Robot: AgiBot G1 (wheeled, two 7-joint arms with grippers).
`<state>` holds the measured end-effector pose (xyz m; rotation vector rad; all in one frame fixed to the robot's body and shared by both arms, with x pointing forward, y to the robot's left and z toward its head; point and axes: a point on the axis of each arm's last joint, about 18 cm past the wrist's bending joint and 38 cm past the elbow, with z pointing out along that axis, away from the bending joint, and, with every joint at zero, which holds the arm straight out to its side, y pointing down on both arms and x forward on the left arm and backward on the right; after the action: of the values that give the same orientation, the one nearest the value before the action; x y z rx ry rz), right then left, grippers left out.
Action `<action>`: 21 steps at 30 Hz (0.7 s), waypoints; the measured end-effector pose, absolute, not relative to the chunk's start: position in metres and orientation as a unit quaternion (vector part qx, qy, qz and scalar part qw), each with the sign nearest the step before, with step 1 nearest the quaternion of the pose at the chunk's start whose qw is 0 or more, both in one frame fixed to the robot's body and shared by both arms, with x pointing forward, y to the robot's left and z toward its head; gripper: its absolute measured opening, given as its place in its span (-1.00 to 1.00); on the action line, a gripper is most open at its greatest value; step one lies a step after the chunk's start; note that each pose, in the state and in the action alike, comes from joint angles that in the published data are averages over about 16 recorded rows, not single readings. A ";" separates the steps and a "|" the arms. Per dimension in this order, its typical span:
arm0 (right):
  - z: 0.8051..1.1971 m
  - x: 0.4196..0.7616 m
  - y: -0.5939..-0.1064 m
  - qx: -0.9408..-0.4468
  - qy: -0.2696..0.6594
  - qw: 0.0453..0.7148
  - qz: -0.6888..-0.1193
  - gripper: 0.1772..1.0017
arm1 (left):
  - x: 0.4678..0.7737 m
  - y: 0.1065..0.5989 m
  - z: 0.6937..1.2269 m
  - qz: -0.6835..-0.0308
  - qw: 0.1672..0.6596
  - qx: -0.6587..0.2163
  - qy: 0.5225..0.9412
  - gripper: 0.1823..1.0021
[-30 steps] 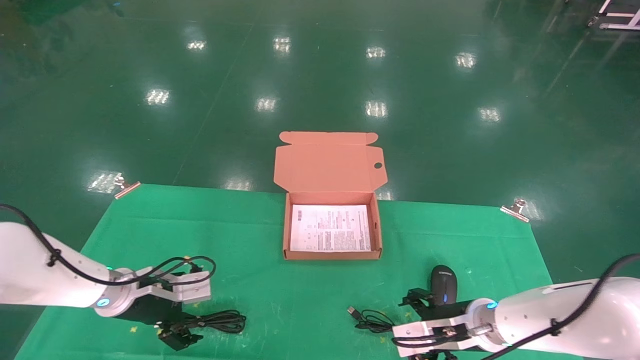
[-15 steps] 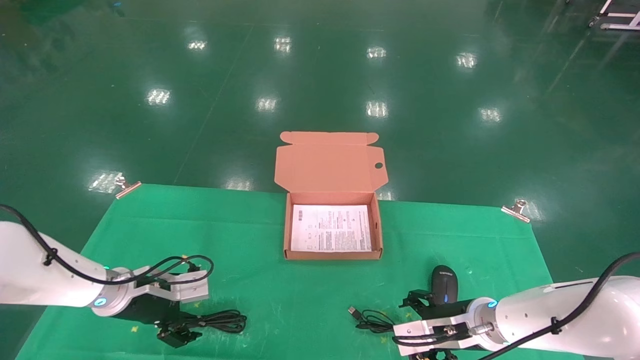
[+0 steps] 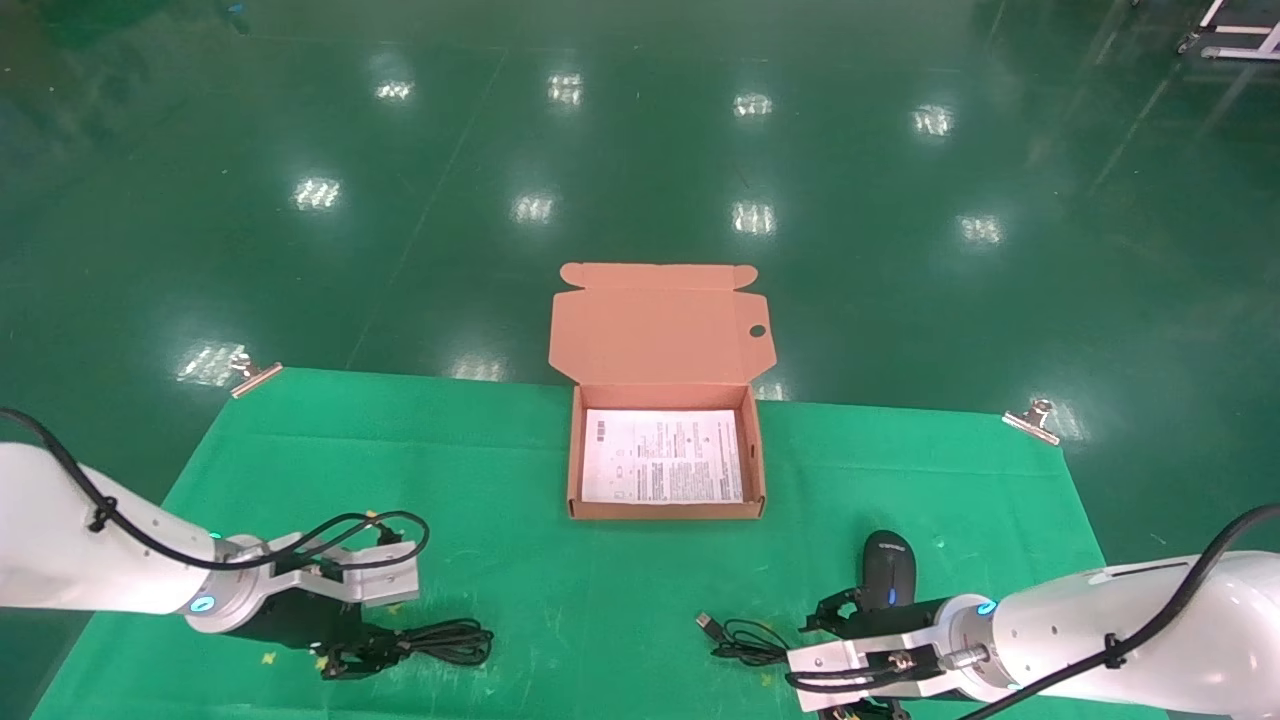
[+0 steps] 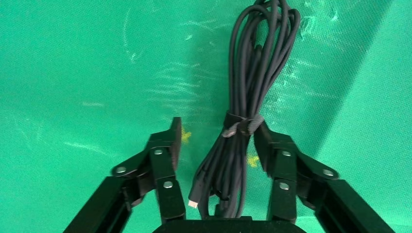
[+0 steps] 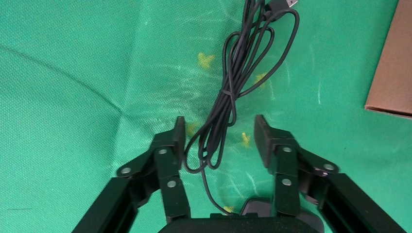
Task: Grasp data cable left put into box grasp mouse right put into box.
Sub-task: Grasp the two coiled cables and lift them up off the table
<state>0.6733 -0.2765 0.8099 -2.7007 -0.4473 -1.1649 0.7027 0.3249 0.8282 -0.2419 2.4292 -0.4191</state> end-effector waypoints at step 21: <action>0.811 0.673 -0.277 -0.905 -0.149 0.084 -0.390 -0.78 | 0.703 0.324 0.830 -0.160 0.328 -0.087 0.927 -0.74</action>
<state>0.6729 -0.2767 0.8105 -2.6992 -0.4455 -1.1646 0.7026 0.3236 0.8303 -0.2279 2.4261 -0.4181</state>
